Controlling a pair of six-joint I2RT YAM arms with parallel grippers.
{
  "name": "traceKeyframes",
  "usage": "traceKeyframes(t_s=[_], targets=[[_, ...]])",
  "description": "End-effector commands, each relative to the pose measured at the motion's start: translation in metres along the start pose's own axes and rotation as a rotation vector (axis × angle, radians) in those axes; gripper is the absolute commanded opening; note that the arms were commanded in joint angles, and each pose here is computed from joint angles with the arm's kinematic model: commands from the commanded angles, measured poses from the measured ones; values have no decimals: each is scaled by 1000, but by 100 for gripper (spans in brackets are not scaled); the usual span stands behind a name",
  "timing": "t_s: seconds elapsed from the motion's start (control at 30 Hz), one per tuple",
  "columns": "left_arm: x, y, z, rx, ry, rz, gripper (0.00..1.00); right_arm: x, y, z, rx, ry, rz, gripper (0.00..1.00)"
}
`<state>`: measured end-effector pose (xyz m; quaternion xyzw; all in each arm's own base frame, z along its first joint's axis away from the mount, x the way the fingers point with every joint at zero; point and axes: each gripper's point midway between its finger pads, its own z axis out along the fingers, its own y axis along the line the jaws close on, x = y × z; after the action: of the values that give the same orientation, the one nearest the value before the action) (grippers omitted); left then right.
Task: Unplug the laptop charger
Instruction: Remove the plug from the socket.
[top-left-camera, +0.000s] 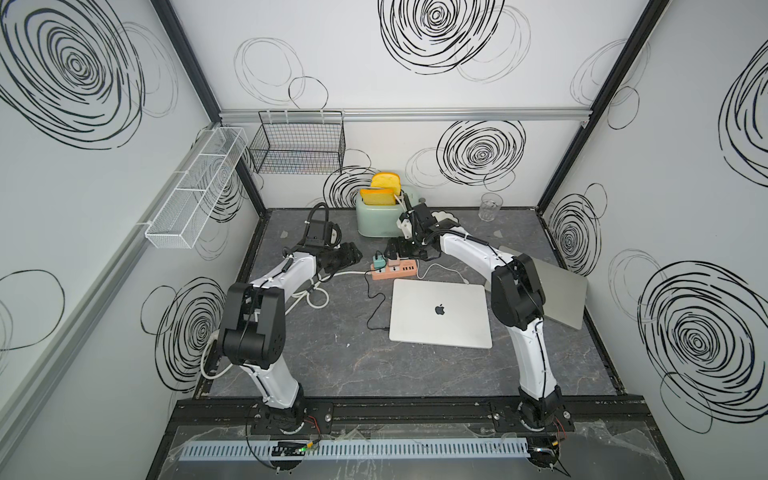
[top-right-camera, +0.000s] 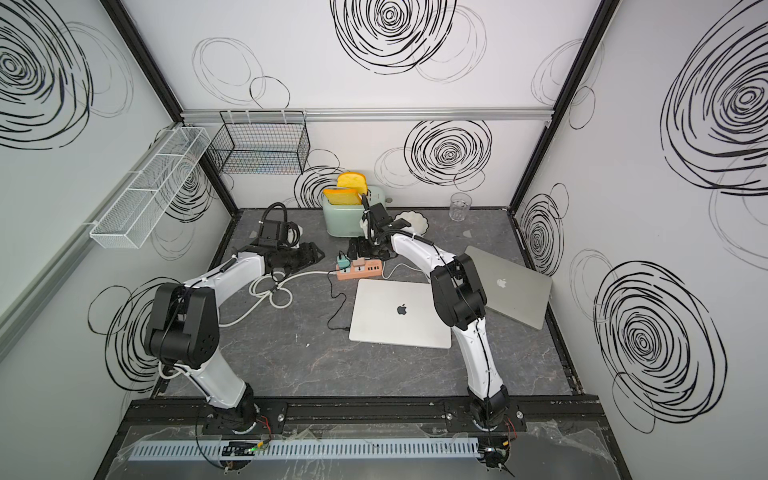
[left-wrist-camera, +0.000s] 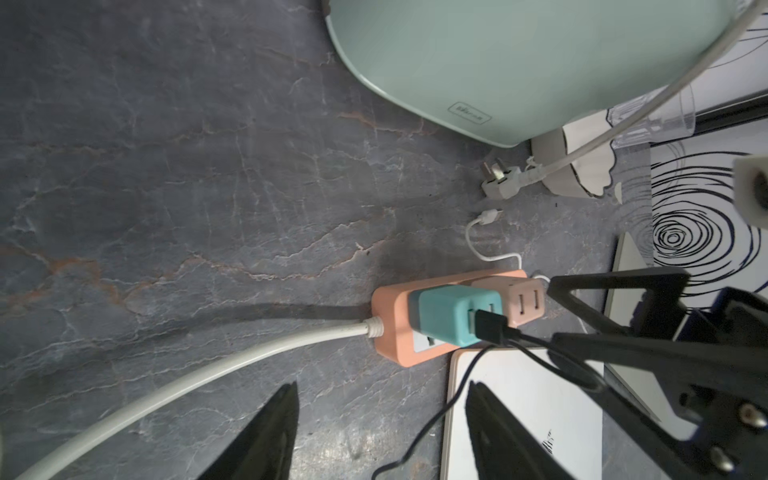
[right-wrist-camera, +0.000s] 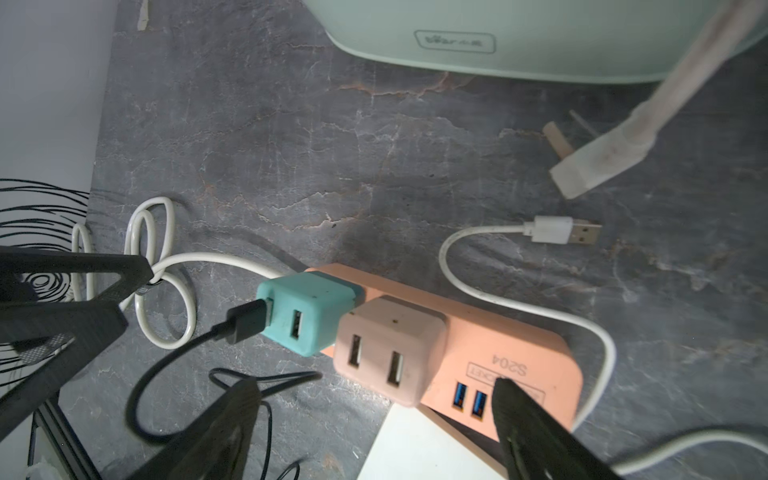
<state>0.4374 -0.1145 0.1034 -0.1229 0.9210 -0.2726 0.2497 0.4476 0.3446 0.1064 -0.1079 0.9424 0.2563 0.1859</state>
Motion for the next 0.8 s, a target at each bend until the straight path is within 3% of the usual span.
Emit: traceKeyframes(t_s=[0.0, 0.6, 0.77], targets=[[1, -8, 14, 83, 4, -21, 68, 8, -15, 5, 38, 35, 38, 89], [10, -20, 33, 174, 20, -86, 69, 15, -16, 30, -5, 74, 41, 78], [15, -24, 38, 186, 26, -94, 69, 20, -18, 34, 14, 91, 35, 71]])
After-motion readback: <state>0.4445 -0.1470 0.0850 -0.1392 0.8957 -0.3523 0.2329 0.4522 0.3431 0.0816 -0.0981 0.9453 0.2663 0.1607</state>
